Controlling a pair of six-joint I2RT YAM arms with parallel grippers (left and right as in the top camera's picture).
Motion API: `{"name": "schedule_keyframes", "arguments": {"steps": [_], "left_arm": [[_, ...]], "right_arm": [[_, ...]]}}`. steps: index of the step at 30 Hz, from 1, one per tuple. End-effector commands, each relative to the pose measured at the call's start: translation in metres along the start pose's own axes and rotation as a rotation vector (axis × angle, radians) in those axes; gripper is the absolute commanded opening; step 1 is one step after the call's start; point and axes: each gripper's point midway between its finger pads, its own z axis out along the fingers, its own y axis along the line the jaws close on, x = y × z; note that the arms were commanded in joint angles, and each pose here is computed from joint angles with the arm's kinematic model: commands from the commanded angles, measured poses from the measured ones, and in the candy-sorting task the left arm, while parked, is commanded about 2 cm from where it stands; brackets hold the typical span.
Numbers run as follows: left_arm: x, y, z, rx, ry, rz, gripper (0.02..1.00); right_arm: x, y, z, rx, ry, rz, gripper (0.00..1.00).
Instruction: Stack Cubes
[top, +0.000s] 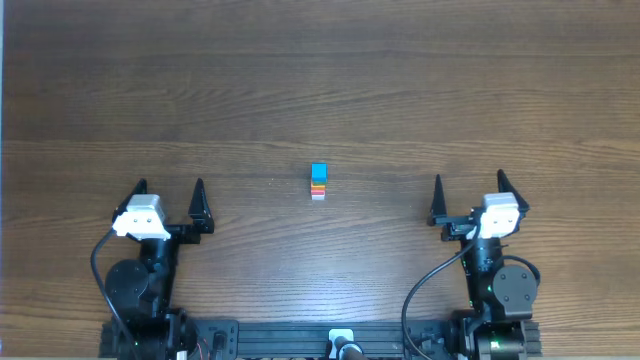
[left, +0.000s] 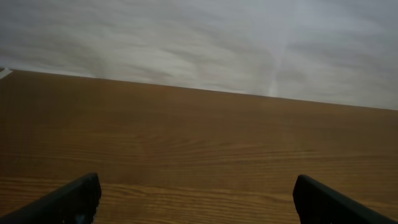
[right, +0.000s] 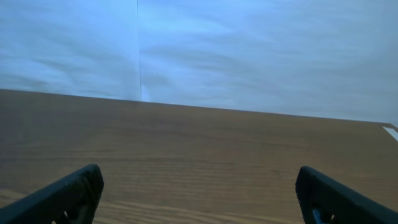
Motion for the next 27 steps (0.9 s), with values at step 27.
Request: {"name": "schedule_keyframes", "arguments": {"steps": [27], "left_arm": [[0.003,0.001,0.000,0.000,0.002,0.017,1.000]], "right_arm": [[0.039,0.002,-0.001,-0.004,0.112,-0.005,0.991]]}}
